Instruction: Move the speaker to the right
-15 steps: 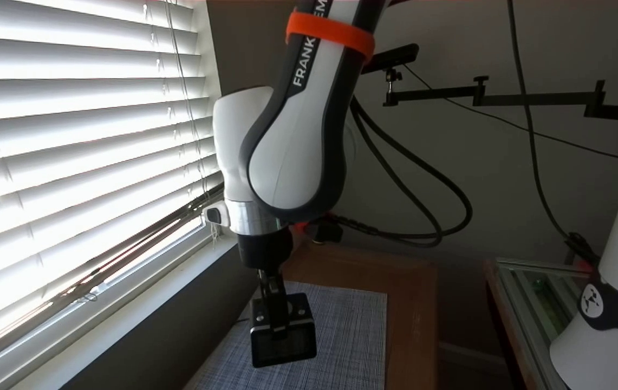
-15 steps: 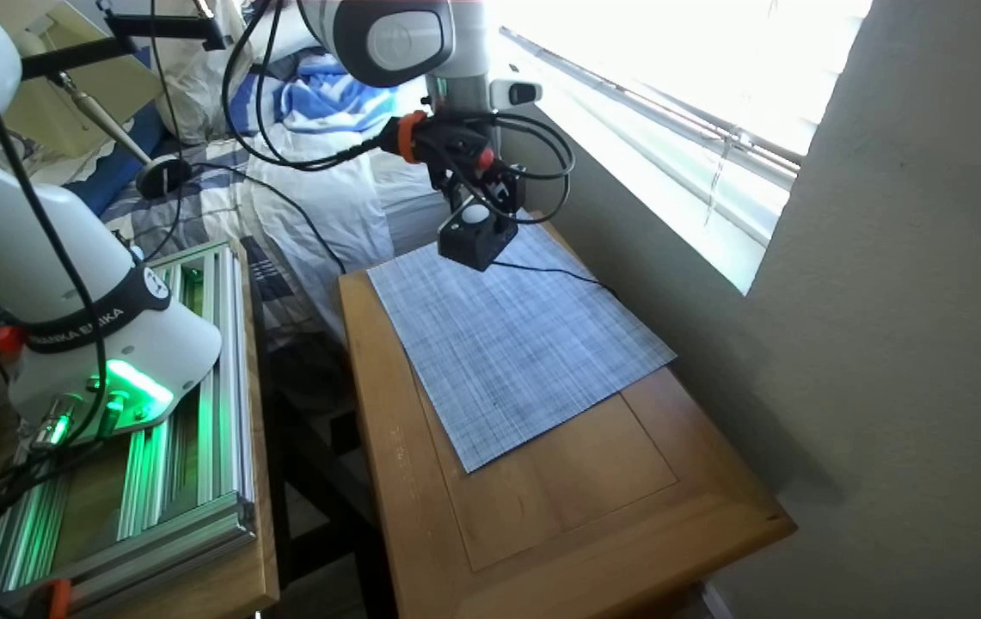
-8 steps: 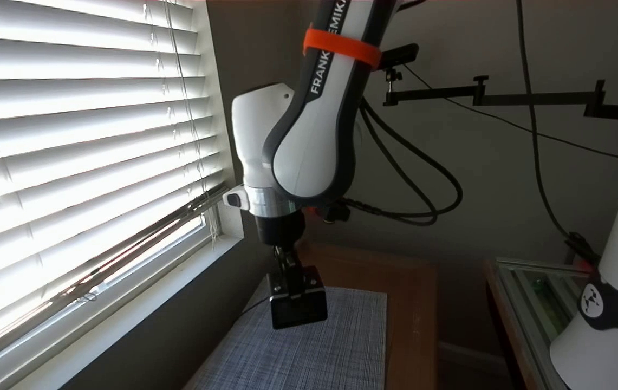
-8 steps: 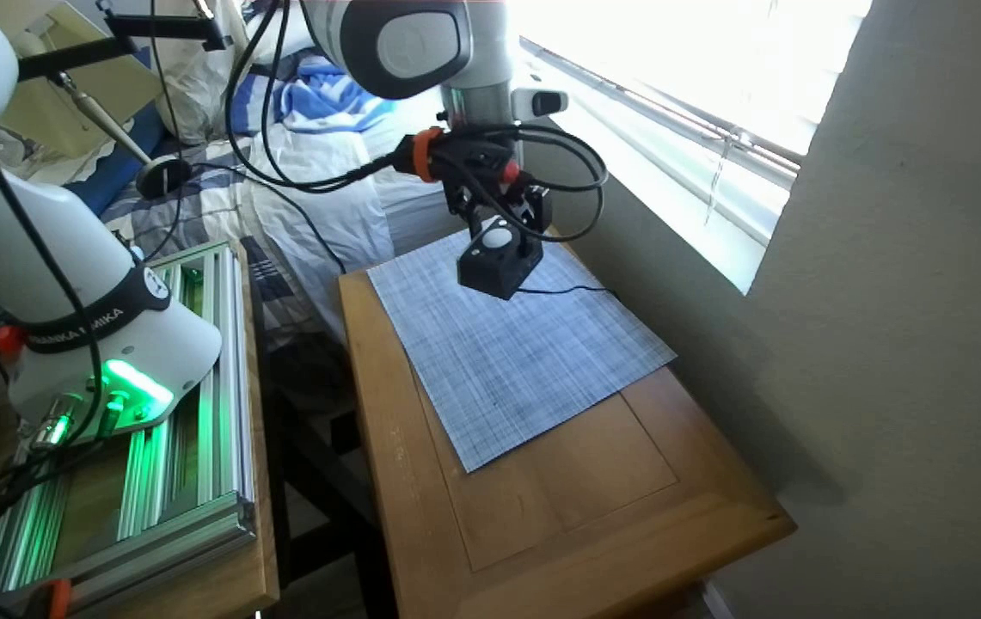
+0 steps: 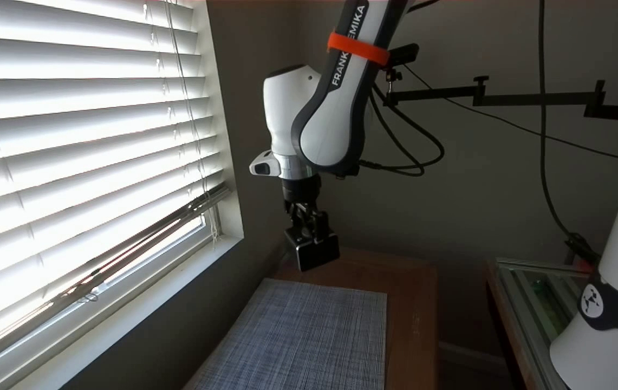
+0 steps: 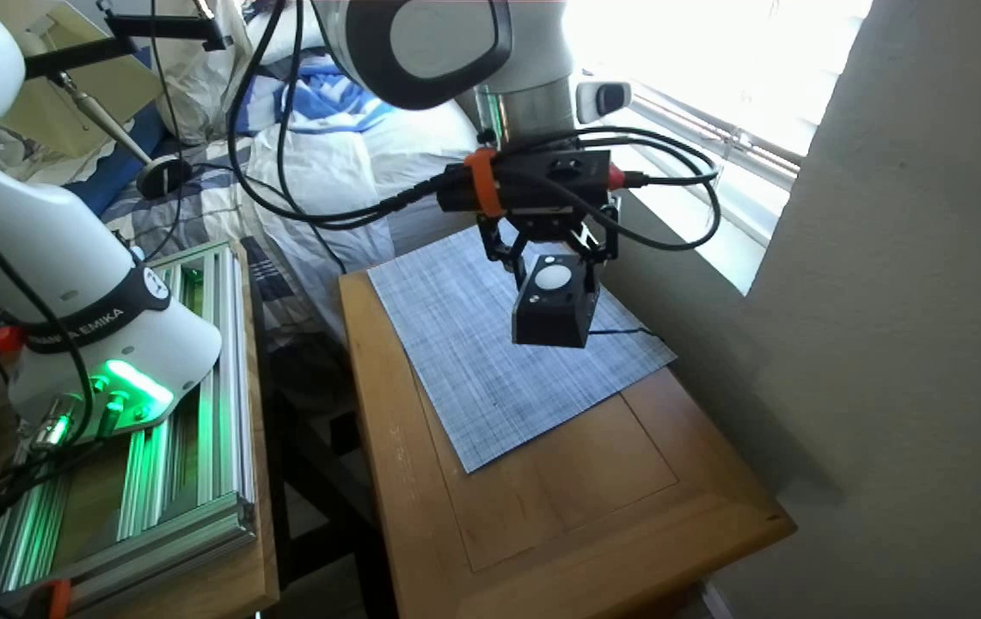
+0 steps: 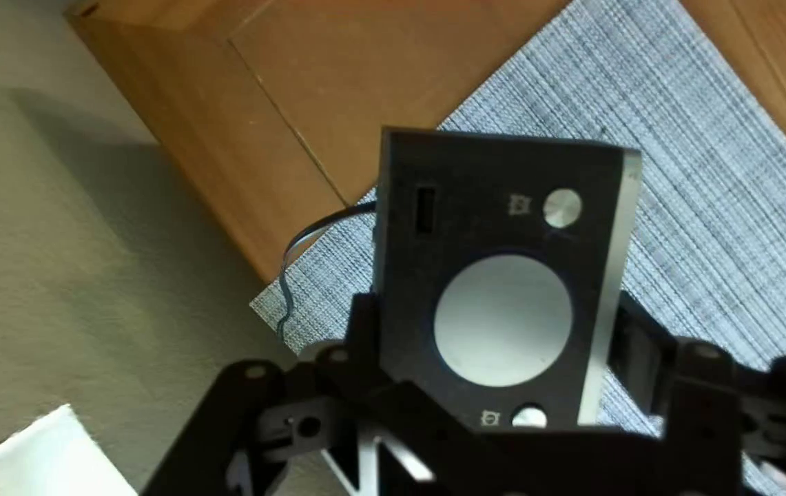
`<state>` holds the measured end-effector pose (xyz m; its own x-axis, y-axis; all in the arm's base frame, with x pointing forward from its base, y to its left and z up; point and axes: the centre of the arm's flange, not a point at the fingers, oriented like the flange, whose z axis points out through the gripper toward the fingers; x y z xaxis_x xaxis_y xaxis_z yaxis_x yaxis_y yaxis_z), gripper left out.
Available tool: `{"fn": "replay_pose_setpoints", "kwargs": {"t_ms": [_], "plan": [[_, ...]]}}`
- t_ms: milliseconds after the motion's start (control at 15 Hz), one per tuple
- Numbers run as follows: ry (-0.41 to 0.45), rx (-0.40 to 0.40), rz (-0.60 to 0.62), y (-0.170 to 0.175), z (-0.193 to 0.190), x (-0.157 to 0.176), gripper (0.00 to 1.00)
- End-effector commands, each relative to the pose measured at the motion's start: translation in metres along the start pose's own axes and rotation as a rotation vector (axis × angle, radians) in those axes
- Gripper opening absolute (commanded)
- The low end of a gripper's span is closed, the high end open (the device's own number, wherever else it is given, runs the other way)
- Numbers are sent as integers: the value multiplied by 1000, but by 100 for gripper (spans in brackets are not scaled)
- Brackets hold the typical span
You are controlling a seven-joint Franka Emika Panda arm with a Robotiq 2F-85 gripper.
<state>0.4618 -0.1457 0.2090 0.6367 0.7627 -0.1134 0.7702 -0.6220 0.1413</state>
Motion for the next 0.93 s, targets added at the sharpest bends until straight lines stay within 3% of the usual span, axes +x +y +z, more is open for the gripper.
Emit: {"fn": "replay_pose_setpoints", "kwargs": {"t_ms": [0,867], "plan": [[1,-4,-21,4,-1,-6,81],[2,-7,-47,7,-2,-8,81]]}}
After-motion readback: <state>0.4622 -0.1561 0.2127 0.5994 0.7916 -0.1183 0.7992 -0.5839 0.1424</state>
